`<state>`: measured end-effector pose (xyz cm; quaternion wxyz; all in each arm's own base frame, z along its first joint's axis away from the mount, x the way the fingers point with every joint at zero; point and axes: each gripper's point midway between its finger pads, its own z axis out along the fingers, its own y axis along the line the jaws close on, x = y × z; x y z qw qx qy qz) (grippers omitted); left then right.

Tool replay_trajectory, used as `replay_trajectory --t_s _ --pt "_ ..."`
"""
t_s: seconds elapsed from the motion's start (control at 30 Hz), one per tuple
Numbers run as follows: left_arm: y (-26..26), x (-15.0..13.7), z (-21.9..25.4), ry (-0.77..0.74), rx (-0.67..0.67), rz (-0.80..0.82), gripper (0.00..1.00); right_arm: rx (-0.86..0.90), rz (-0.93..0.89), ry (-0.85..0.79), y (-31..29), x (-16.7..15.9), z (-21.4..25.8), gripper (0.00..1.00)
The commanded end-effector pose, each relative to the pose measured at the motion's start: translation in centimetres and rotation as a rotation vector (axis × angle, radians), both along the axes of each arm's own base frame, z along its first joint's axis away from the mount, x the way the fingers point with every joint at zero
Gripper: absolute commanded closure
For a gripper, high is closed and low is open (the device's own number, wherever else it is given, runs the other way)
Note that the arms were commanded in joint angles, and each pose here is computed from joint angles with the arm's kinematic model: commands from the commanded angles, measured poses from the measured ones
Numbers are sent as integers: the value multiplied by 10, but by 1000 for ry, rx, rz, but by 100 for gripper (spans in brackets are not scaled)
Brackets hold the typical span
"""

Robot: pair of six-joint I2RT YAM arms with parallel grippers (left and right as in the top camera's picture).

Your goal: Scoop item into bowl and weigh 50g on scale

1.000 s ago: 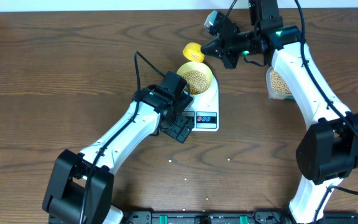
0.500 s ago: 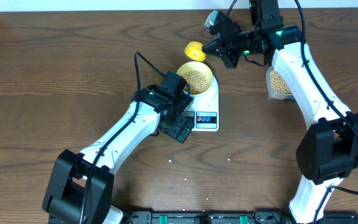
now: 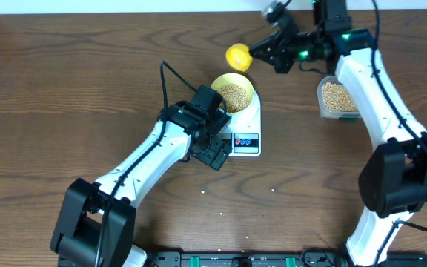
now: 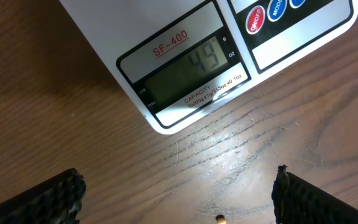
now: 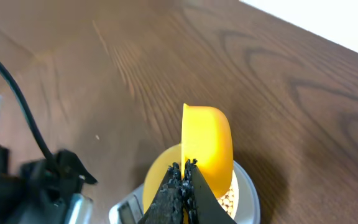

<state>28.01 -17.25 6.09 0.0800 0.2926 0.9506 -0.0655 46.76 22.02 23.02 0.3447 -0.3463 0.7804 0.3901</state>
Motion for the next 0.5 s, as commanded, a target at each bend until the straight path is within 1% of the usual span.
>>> replay_trajectory --t_s 0.0,0.13,0.27,0.47 --pt "4 -3 -5 12 19 11 2 117 -29 97 -9 2 19 99" --pt "4 -3 -5 12 19 11 2 137 -85 124 -24 11 22 99" --pt "4 -4 -5 12 19 11 2 138 -103 121 -33 15 22 99" --pt "4 -4 -5 12 19 11 2 147 -112 54 -39 25 30 98"
